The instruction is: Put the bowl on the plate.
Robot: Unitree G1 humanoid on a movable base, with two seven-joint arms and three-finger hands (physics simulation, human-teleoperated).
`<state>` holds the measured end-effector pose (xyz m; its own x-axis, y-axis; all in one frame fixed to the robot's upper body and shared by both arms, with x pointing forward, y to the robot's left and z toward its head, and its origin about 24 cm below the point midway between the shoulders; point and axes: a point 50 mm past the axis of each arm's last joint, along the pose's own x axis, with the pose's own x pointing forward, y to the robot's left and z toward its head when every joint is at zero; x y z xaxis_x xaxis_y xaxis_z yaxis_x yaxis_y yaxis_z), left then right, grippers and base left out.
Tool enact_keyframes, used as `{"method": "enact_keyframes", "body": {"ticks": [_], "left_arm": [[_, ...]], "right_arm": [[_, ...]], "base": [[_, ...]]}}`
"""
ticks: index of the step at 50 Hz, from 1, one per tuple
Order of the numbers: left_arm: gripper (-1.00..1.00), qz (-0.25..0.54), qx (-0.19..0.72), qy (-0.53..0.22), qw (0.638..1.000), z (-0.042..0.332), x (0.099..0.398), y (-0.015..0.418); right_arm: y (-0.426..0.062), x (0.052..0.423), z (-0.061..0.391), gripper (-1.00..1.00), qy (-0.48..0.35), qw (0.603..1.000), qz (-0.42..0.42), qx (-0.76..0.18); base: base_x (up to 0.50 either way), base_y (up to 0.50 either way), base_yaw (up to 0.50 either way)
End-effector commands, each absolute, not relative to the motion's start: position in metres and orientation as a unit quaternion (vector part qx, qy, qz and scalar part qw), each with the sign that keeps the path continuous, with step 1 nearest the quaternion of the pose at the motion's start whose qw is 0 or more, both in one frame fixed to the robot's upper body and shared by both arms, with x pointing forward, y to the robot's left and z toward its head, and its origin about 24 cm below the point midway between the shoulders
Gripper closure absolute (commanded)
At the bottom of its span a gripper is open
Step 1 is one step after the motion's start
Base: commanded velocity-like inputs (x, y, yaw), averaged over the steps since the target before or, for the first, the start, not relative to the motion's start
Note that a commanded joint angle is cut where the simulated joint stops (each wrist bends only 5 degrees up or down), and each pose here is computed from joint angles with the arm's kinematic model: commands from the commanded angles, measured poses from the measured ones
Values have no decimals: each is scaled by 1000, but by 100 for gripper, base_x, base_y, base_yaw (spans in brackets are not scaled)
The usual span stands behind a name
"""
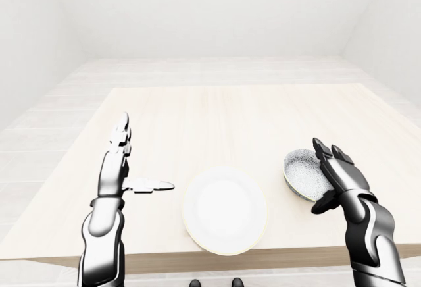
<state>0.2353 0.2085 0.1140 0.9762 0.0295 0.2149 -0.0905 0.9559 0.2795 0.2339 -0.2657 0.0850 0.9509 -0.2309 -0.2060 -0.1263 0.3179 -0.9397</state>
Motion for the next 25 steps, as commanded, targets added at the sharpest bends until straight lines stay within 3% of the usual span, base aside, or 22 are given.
{"method": "enact_keyframes", "body": {"ticks": [1, 25], "left_arm": [[-100, 33, 147, -102, 983, 113, 236, 210], [-100, 32, 147, -88, 985, 107, 235, 212]], "right_arm": [[-261, 238, 68, -100, 165, 794, -22, -584], [-260, 228, 47, -100, 187, 798, -15, -573]], "base": [[0, 0, 0], [0, 0, 0]]}}
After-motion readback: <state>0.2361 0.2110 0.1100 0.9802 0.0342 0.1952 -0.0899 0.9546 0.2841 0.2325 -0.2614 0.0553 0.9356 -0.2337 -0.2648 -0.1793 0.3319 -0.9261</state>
